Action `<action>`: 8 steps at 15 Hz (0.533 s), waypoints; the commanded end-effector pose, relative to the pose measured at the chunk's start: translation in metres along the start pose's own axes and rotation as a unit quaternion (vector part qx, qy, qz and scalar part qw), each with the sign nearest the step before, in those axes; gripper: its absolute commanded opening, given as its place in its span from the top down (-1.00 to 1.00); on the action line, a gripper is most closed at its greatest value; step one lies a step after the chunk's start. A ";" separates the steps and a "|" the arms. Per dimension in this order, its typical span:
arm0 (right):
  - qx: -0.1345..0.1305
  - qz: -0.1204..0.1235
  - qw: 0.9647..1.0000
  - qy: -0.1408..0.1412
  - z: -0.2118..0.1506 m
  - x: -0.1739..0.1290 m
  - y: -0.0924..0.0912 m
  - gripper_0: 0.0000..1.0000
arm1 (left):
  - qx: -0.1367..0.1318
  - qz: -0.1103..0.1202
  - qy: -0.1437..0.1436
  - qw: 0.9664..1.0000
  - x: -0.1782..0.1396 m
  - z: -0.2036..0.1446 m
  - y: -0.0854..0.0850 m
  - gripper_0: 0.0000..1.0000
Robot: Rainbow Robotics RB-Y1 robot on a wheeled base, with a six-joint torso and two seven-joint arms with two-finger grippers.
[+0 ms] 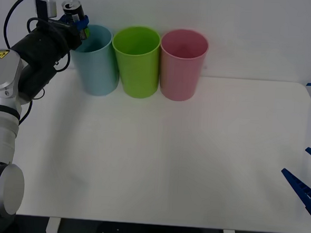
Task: Grasp the object on the table and drop it into the matching bin: aluminum can to the light blue bin, PET bottle to the pink bin.
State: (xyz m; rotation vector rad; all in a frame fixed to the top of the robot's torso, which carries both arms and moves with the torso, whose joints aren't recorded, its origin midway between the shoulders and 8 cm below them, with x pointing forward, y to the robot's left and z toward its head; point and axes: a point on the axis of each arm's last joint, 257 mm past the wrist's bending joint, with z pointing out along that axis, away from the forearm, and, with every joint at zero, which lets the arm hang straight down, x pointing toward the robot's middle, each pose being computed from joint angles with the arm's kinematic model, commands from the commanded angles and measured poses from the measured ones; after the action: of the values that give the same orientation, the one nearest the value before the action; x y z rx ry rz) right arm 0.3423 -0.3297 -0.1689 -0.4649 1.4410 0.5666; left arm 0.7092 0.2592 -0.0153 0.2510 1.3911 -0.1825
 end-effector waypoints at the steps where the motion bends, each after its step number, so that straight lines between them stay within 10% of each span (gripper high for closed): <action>1: 0.000 0.000 1.000 0.000 0.000 0.000 0.000 -1.00 | -0.003 0.005 0.017 1.000 0.004 0.015 -0.001 1.00; 8: 0.000 0.000 1.000 0.000 0.000 0.000 0.000 -1.00 | -0.019 0.021 0.032 0.999 0.005 0.031 0.000 1.00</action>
State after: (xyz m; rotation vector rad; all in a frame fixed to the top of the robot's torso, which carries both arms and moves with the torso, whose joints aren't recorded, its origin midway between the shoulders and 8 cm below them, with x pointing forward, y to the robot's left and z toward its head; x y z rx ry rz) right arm 0.3423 -0.3297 -0.1689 -0.4649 1.4410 0.5666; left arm 0.7397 0.2513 -0.0151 0.2540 1.4503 -0.1136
